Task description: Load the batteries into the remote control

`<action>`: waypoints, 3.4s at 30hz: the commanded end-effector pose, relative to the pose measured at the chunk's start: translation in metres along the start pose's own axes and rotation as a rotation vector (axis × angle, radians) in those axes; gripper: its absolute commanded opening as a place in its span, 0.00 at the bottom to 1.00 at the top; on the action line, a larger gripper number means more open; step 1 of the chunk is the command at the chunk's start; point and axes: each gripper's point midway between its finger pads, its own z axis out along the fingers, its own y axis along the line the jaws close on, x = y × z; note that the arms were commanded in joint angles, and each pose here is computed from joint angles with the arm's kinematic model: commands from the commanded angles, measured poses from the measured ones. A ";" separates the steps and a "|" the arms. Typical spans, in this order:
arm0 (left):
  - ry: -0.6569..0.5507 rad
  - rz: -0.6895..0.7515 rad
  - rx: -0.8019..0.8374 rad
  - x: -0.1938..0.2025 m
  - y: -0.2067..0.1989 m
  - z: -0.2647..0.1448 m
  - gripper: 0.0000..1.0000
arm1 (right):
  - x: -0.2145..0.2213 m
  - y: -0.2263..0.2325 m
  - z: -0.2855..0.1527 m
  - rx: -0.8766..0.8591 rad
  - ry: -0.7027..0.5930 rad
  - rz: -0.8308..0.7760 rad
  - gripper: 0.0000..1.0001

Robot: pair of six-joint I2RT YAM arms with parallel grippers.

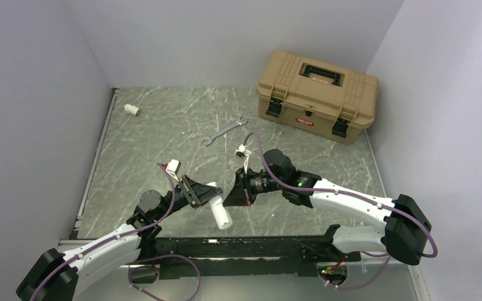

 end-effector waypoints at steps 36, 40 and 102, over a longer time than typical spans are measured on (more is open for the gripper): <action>0.004 0.006 0.030 0.006 0.004 -0.009 0.00 | -0.017 0.014 0.005 -0.042 -0.034 -0.041 0.02; 0.006 0.005 0.032 0.006 0.003 -0.008 0.00 | -0.020 0.013 0.005 -0.031 -0.044 -0.046 0.02; 0.069 -0.043 0.082 0.010 -0.032 -0.005 0.00 | 0.028 0.084 -0.015 -0.460 -0.096 -1.202 0.51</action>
